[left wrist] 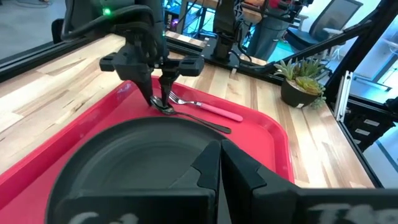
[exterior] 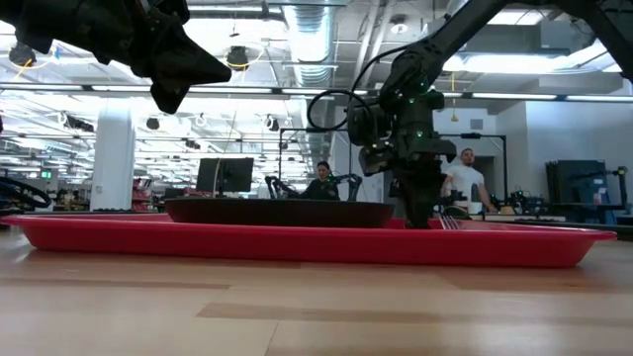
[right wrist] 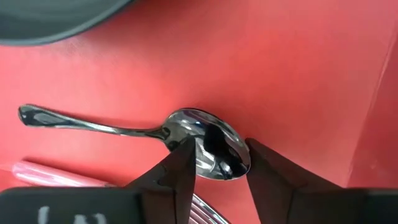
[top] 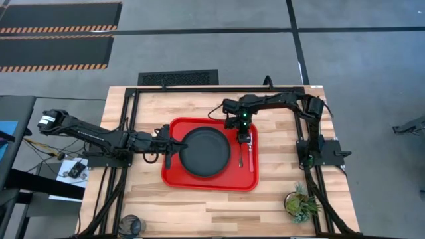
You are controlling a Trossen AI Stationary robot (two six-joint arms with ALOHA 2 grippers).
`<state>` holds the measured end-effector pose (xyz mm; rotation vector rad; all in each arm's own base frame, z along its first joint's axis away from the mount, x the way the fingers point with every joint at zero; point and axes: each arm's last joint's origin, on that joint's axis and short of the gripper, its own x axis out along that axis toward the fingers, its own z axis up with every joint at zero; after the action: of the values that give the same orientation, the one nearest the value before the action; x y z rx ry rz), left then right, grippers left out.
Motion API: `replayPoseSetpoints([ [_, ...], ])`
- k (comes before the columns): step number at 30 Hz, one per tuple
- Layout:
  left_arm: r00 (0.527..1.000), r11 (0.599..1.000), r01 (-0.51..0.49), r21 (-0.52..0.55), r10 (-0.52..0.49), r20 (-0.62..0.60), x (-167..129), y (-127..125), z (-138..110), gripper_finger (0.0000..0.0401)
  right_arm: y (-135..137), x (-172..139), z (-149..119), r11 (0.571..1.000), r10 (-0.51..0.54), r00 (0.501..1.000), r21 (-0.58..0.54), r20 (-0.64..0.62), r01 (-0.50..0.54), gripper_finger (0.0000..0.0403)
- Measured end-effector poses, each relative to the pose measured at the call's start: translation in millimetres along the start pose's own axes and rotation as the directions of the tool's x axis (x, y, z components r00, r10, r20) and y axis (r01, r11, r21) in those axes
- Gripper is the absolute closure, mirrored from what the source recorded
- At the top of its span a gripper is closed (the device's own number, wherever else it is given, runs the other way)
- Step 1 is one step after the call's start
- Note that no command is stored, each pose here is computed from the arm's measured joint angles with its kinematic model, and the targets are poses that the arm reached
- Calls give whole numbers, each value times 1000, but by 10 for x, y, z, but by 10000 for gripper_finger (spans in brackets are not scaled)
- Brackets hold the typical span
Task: Pick and place plate/cup/fork/spoon on tray
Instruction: Put the black spoon on the red tray to the left of the pink fork, then adjust the red tray on the table
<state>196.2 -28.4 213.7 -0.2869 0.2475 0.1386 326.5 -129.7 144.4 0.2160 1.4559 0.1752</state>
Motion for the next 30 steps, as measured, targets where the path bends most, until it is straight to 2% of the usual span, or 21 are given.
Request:
replayPoseSetpoints([
  [8, 1000, 1000, 0, 0, 0, 0, 0, 0, 0, 401, 35, -85, 23, 999, -48, 999, 5, 7, 48, 232],
  [12, 1000, 1000, -1, 0, 1, 0, 0, 0, 0, 401, 85, -299, 47, 998, -67, 997, 19, 48, 66, 230],
  [16, 1000, 1000, -3, 5, 3, -3, 0, 2, -4, 401, 209, -580, -43, 997, -76, 994, 37, 79, 73, 236],
  [19, 1000, 1000, -1, 6, 1, -4, 0, 1, -4, 401, 269, -709, -182, 995, -90, 992, 60, 92, 85, 268],
  [25, 1000, 1000, -2, 10, 2, -5, 0, 2, -6, 401, 75, -594, -424, 976, -158, 979, 169, 128, 135, 387],
  [30, 1000, 1000, -7, 14, 7, -21, 0, 7, -21, 401, -96, -370, -409, 963, -169, 978, 234, 122, 137, 375],
])
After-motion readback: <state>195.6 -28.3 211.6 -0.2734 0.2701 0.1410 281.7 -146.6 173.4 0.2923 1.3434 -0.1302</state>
